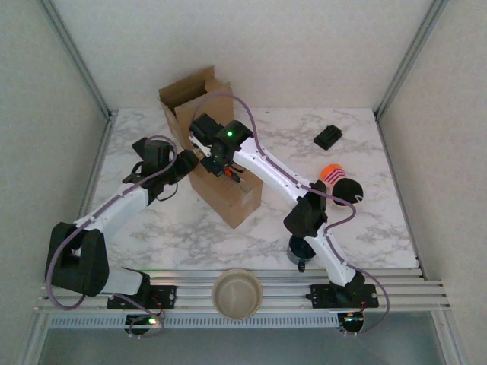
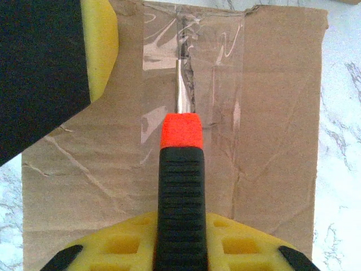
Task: Unpack the express box
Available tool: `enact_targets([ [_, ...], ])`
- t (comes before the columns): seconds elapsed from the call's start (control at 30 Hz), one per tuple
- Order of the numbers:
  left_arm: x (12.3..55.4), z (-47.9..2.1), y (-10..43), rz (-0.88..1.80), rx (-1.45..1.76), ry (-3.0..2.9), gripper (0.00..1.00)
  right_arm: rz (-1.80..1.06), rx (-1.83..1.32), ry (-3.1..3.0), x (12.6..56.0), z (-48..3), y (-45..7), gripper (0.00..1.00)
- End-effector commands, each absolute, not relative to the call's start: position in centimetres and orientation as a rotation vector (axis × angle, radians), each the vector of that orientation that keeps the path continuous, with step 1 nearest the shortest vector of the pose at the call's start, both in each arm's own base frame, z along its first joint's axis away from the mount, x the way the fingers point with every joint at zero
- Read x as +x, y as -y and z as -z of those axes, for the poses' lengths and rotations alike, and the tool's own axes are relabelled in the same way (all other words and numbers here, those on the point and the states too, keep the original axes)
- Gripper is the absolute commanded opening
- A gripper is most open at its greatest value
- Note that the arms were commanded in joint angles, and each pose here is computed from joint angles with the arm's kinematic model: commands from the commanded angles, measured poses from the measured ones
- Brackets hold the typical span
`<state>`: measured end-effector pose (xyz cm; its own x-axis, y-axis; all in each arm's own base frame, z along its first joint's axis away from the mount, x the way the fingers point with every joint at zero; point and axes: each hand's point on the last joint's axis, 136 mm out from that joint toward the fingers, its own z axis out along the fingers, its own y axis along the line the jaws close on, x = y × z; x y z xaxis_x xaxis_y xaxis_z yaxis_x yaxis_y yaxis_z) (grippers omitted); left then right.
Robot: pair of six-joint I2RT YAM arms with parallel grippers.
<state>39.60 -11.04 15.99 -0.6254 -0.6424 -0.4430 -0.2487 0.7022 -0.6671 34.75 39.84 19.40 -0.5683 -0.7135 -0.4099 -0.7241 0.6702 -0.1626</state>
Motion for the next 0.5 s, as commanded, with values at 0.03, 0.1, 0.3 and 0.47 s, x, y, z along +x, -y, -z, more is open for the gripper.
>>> enact_targets([
  [0.03, 38.9, -13.7, 10.6, 0.709, -0.725, -2.282, 0.57, 0.028, -1.094, -2.462, 34.5, -19.5, -38.8, 0.0],
  [0.1, 38.8, -13.6, 10.6, 0.709, -0.724, -2.284, 0.57, 0.014, -1.087, -2.452, 34.5, -19.9, -38.9, 0.0],
  [0.3, 38.8, -13.7, 10.5, 0.708, -0.724, -2.284, 0.57, -0.031, -1.072, -2.435, 34.3, -20.8, -39.2, 0.0],
  [0.47, 38.8, -13.7, 10.6, 0.709, -0.722, -2.285, 0.56, -0.099, -1.056, -2.409, 34.0, -22.1, -39.7, 0.0],
])
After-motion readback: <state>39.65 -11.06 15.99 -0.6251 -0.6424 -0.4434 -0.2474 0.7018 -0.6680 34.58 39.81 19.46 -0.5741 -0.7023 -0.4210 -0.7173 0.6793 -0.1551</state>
